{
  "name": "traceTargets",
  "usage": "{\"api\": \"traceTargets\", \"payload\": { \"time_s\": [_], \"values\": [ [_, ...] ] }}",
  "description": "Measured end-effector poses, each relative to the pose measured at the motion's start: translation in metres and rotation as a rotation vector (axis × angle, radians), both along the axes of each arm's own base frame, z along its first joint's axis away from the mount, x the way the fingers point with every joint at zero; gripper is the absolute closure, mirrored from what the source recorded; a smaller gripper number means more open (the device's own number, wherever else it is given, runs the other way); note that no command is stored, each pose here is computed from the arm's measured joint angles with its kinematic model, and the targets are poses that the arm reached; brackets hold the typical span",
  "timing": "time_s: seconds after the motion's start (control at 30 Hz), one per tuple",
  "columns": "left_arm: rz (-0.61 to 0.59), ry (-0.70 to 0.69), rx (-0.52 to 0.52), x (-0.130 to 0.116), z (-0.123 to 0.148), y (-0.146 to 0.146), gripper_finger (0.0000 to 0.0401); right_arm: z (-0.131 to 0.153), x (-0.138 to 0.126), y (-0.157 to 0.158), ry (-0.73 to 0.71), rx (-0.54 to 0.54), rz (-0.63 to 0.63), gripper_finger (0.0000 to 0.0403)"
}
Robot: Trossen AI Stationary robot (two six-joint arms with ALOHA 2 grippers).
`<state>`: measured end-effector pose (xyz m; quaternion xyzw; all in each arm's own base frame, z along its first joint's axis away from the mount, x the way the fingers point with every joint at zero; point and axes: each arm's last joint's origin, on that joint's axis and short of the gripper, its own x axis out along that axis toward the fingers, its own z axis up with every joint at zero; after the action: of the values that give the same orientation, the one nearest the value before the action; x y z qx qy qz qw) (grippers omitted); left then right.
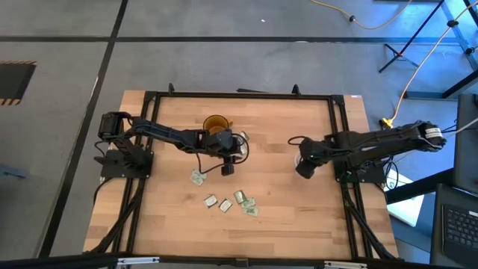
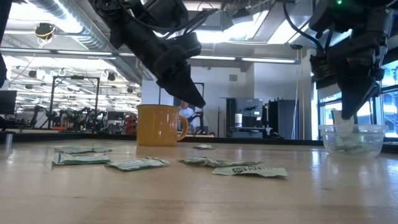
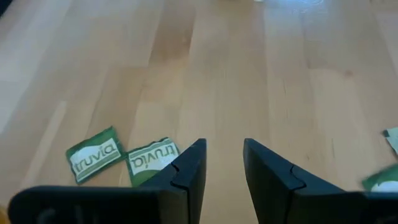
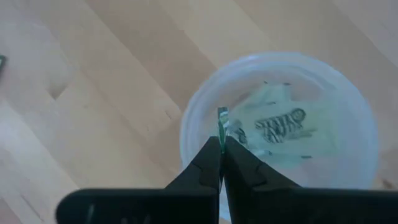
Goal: Pick and place items into bin
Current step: Put the truvia packet into the transparent bin
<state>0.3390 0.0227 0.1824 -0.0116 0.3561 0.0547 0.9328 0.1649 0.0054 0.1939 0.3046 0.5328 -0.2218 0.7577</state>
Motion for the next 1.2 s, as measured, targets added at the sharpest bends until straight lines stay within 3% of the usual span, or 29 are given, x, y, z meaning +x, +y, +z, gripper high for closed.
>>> {"api": "traceTargets", "payload": {
  "time_s": [0.57,1.0,1.2],
  "values": [
    [0.009,0.029,-0.034,-0.002,-0.002,-0.001,0.0299,-0.017,0.010,-0.001,0.102,-0.036,-0.005,0.0394],
    [0.015,0.029,-0.041,-0.002,-0.002,-0.001,0.0299,-0.018,0.001,-0.004,0.194,-0.099,-0.031,0.0320],
    [0.016,0.029,-0.041,-0.002,-0.002,-0.001,0.0299,-0.018,0.001,-0.005,0.199,-0.143,-0.040,0.0312]
  ]
}}
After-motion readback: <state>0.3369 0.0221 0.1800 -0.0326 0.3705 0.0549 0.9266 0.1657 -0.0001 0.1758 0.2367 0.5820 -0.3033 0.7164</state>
